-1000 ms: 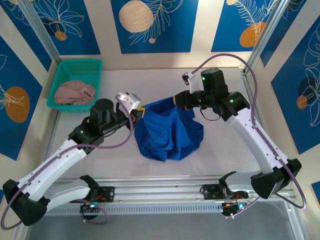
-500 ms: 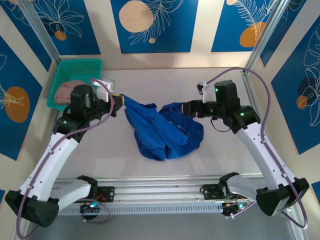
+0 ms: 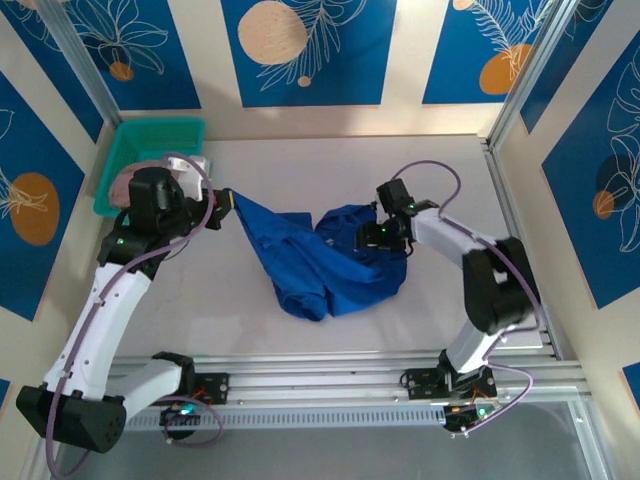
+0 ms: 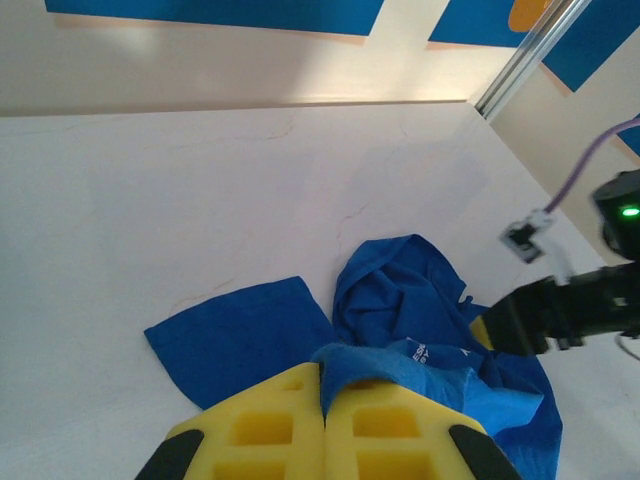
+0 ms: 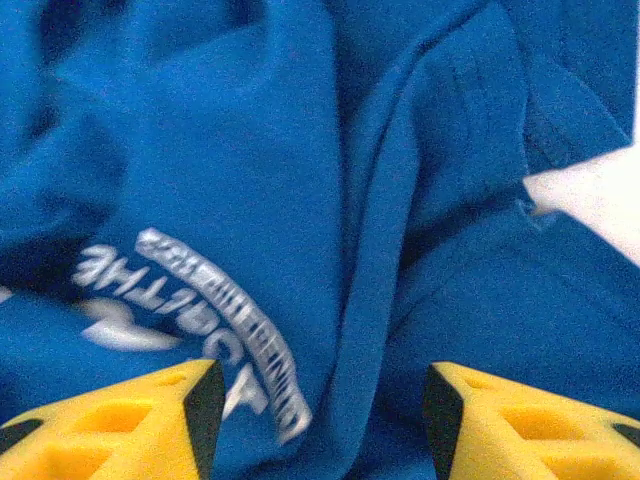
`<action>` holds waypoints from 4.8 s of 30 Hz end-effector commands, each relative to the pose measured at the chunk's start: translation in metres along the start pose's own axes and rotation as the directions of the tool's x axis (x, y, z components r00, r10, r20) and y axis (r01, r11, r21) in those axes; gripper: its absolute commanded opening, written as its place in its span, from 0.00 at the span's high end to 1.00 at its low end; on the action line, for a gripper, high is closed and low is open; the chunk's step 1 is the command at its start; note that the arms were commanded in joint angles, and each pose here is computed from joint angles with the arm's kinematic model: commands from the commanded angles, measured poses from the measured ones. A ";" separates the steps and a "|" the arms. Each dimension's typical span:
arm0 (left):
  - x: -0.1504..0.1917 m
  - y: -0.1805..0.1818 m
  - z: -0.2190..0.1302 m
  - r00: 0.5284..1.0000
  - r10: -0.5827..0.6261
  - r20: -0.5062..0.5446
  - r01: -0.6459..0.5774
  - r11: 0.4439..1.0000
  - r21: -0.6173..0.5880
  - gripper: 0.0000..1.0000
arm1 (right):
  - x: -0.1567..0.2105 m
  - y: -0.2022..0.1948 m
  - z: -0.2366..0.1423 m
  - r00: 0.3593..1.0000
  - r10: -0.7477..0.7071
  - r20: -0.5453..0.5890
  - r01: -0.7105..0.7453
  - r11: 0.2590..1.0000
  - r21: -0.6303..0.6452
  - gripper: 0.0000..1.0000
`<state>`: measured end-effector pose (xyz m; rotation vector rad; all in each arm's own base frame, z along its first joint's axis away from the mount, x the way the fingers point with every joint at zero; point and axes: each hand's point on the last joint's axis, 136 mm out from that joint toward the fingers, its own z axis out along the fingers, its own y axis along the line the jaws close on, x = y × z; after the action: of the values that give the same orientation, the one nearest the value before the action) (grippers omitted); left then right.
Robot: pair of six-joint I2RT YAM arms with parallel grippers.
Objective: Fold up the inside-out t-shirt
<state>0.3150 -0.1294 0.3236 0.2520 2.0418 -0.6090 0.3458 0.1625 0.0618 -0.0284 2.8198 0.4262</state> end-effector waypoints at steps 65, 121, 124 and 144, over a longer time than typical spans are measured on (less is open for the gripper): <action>-0.010 0.114 -0.039 0.978 -0.178 0.111 0.208 0.899 -0.385 1.00 | -0.060 -0.007 -0.018 0.998 0.062 0.026 -0.056 0.977 -0.206 0.54; -0.208 -0.023 -0.246 0.764 0.149 0.627 0.079 0.944 -0.320 1.00 | -0.033 0.043 -0.518 0.347 -0.021 0.938 0.224 0.973 -0.061 1.00; -0.211 -0.025 -0.252 0.769 0.181 0.613 0.063 0.933 -0.354 1.00 | -0.022 0.040 -0.532 0.311 -0.056 0.949 0.202 0.979 -0.009 1.00; -0.253 0.078 -0.078 0.886 0.001 0.463 0.152 0.944 -0.292 1.00 | -0.165 0.020 -0.419 0.487 -0.008 0.873 0.186 0.978 -0.094 1.00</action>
<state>0.4310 -0.0074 0.4564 -0.1865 1.8932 -0.2980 0.3828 0.0550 0.4272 0.0396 1.9353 0.4718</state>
